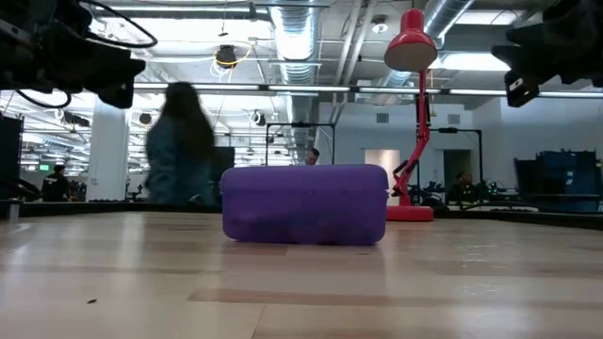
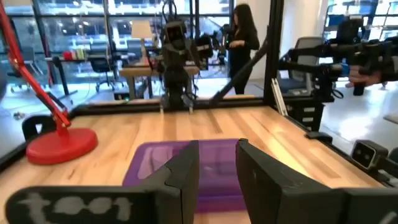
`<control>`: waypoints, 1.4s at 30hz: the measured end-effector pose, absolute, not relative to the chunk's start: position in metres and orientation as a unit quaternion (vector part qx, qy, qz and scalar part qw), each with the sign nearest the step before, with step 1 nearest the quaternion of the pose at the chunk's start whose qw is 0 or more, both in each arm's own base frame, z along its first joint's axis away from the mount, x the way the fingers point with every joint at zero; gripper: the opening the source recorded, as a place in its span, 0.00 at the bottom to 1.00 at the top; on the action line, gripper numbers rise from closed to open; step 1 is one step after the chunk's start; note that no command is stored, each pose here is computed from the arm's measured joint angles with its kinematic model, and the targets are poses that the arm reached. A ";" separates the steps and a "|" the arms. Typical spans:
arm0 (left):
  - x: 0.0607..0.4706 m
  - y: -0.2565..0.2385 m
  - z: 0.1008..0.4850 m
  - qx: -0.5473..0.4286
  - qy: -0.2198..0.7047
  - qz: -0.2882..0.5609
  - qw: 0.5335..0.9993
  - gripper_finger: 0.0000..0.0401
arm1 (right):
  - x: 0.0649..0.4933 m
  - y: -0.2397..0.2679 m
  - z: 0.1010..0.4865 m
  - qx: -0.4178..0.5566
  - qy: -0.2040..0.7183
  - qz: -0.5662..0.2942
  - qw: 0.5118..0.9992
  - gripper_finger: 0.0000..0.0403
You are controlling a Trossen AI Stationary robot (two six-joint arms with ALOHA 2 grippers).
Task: Pick & place school supplies into a supply box
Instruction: Return to Home Position
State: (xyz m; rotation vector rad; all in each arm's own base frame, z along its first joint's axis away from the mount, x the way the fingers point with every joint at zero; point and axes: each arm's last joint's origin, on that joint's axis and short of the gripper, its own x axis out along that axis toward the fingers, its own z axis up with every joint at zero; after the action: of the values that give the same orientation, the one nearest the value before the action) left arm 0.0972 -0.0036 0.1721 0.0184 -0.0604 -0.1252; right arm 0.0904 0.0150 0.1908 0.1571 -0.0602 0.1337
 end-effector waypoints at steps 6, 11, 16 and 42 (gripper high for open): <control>0.098 -0.004 0.171 -0.007 -0.026 -0.061 0.998 0.23 | 0.091 0.015 0.185 0.063 0.000 0.065 0.996 0.26; 0.098 -0.004 0.171 -0.023 -0.024 -0.062 0.998 0.23 | 0.091 0.015 0.184 0.045 0.003 0.066 0.997 0.26; 0.098 -0.003 0.171 -0.018 -0.024 -0.060 0.998 0.23 | 0.091 0.015 0.178 0.024 0.019 0.072 0.997 0.26; 0.098 -0.003 0.170 -0.022 -0.023 -0.059 0.998 0.23 | 0.097 0.009 0.167 0.040 -0.008 0.066 0.997 0.26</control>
State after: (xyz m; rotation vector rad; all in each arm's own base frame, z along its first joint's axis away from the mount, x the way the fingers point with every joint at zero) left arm 0.0978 -0.0034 0.1704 -0.0450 -0.0454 -0.1178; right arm 0.0971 0.0094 0.1674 0.0794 -0.0160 0.1316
